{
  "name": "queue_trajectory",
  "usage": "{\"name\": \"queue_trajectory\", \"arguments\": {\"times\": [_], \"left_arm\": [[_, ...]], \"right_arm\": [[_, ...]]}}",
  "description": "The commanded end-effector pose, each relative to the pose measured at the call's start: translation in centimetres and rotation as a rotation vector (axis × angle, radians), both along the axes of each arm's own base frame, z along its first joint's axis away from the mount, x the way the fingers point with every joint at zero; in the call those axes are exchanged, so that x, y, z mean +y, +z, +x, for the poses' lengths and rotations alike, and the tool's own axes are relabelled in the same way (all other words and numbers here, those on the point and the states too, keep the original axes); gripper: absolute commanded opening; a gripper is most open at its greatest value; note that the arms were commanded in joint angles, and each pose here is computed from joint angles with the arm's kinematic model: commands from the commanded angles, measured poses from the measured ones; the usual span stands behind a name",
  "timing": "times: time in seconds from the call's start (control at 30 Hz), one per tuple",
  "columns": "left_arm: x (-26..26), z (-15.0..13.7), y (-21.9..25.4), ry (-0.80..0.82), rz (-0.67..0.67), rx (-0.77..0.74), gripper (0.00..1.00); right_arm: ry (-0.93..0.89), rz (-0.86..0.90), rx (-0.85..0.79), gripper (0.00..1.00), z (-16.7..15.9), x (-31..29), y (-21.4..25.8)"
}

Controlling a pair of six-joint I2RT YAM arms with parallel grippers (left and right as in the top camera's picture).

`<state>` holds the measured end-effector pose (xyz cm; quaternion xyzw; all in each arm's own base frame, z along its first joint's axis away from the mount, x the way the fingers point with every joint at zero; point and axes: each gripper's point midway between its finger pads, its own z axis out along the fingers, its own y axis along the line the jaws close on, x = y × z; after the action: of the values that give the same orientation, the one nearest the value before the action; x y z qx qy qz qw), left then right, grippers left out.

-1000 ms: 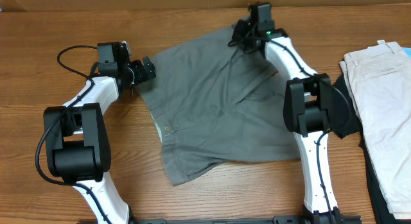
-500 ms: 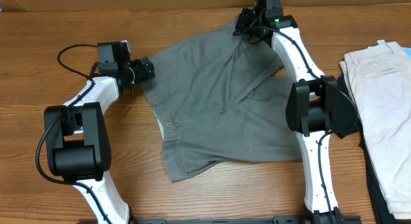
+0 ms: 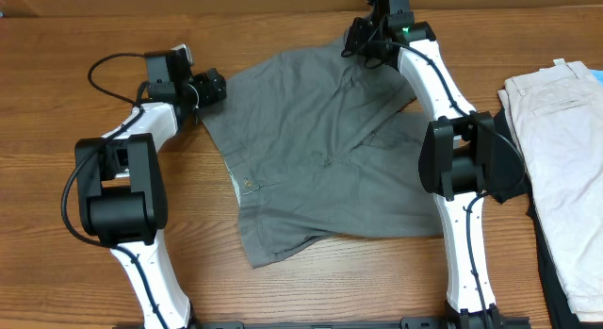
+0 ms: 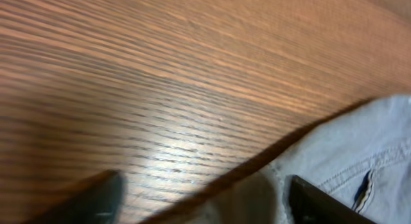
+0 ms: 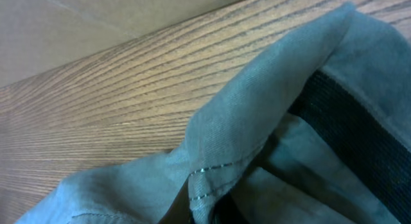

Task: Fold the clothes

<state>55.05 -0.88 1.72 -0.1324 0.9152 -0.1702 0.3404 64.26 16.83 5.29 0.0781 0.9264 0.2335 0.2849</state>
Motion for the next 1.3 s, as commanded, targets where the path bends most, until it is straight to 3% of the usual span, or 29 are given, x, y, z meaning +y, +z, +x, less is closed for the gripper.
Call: {"name": "queue_trajectory", "arguments": {"times": [0.0,0.07,0.2,0.3,0.47,0.67,0.87,0.97,1.03,1.17,1.2,1.27], "left_arm": [[-1.5,-2.1,-4.6,-0.036,-0.075,0.132,0.65],[-1.5,-2.4,-4.6,-0.045,-0.064,0.154,0.66],[0.6,-3.5,-5.1,-0.035,0.068,0.247,0.92],[2.8,-3.6,-4.6,-0.022,0.174,0.283,0.99],[1.8,-4.1,-3.0,-0.147,0.122,0.313,1.00],[-0.4,-5.6,-3.7,-0.201,0.062,0.365,0.99],[-2.5,-5.4,-4.3,-0.246,0.055,0.355,0.98],[-3.0,-5.1,-4.4,-0.257,0.059,0.342,0.89],[-3.2,-4.9,-4.5,-0.260,0.061,0.337,0.71],[-3.1,-4.7,-4.3,-0.256,0.061,0.329,0.12],[-3.0,-4.6,-4.2,-0.254,0.062,0.326,0.04],[-2.5,-4.1,-3.6,-0.242,0.063,0.312,0.04]], "right_arm": [[0.025,0.003,-0.051,0.04,0.5,0.5,2.1],[0.025,0.003,-0.050,0.04,0.5,0.5,2.1],[0.021,0.003,-0.050,0.04,0.6,0.2,2.1],[0.021,0.002,-0.046,0.04,0.5,0.2,2.1],[0.020,0.002,-0.044,0.04,0.5,0.2,2.0],[0.020,0.003,-0.050,0.04,0.6,0.2,2.1],[0.021,0.003,-0.048,0.04,0.5,0.2,2.1],[0.020,0.002,-0.044,0.04,0.5,0.2,2.1],[0.021,0.002,-0.045,0.04,0.4,0.2,2.2],[0.014,0.004,-0.064,0.04,0.6,-0.2,3.4],[0.010,0.005,-0.071,0.04,0.7,-0.5,3.9],[-0.002,0.007,-0.084,0.04,0.7,-1.3,5.2]]}}
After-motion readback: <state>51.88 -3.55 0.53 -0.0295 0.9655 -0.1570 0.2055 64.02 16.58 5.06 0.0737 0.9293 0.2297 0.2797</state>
